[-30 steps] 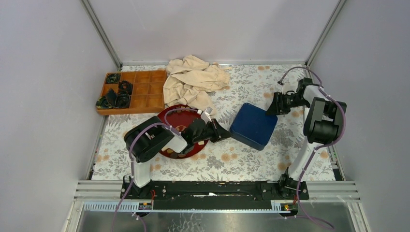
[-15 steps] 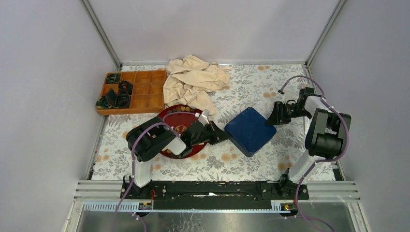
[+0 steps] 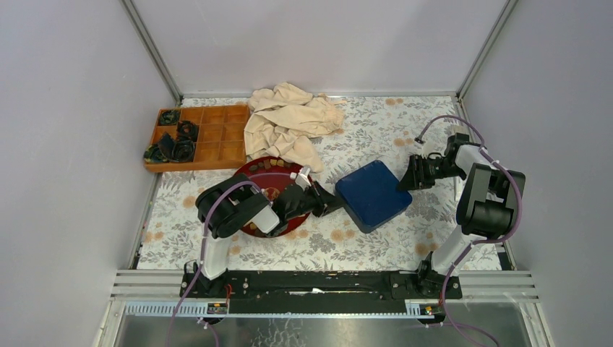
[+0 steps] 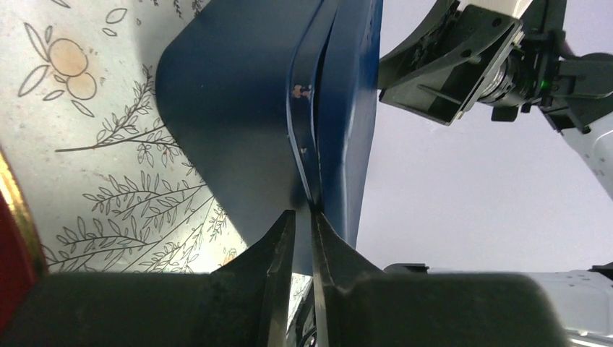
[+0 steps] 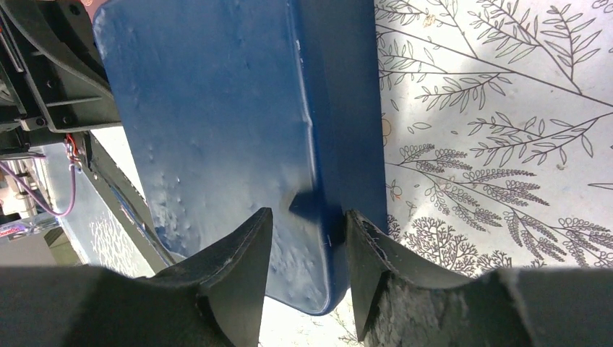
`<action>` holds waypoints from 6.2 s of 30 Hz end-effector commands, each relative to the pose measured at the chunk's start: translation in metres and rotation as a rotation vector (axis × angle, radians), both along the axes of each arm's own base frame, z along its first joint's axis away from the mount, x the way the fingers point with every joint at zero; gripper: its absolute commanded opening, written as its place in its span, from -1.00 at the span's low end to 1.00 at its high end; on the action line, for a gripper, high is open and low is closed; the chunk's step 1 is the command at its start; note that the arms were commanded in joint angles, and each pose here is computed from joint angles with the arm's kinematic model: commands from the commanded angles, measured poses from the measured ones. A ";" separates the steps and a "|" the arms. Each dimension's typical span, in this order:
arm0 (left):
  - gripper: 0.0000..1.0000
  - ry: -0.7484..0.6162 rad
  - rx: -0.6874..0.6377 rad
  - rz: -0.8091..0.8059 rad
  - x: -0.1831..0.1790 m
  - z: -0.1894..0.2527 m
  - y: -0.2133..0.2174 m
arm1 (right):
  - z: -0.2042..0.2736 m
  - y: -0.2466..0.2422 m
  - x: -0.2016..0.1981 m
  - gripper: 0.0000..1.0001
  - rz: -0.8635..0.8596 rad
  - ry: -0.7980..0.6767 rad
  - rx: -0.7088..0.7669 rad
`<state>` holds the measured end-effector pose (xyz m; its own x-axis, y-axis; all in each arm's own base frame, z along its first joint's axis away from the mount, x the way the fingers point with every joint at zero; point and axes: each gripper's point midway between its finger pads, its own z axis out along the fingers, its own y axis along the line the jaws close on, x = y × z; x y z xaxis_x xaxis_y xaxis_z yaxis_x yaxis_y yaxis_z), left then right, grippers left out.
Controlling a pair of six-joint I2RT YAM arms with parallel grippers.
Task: Pack the chocolate
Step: Adjust the packing box at the center of the board.
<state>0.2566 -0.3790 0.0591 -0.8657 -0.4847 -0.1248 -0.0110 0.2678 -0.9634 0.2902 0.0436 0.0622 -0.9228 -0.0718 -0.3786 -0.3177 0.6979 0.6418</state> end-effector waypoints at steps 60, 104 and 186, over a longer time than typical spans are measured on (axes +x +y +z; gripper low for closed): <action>-1.00 -0.079 0.127 0.172 0.074 0.007 0.021 | 0.025 0.027 0.018 0.20 0.042 -0.020 0.074; -0.94 -0.163 0.007 0.104 0.056 0.022 0.019 | 0.070 0.055 -0.040 0.99 0.990 -1.111 -0.188; -0.76 -0.092 -0.198 -0.165 -0.009 0.034 -0.060 | -0.044 0.037 0.019 0.11 0.063 0.010 -0.173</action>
<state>0.2328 -0.4232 0.0614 -0.9524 -0.2882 -0.0991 0.0483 0.1783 -0.9828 0.3532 0.0694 0.0524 -0.8501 -0.1233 -0.5120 -0.4024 0.7793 0.4805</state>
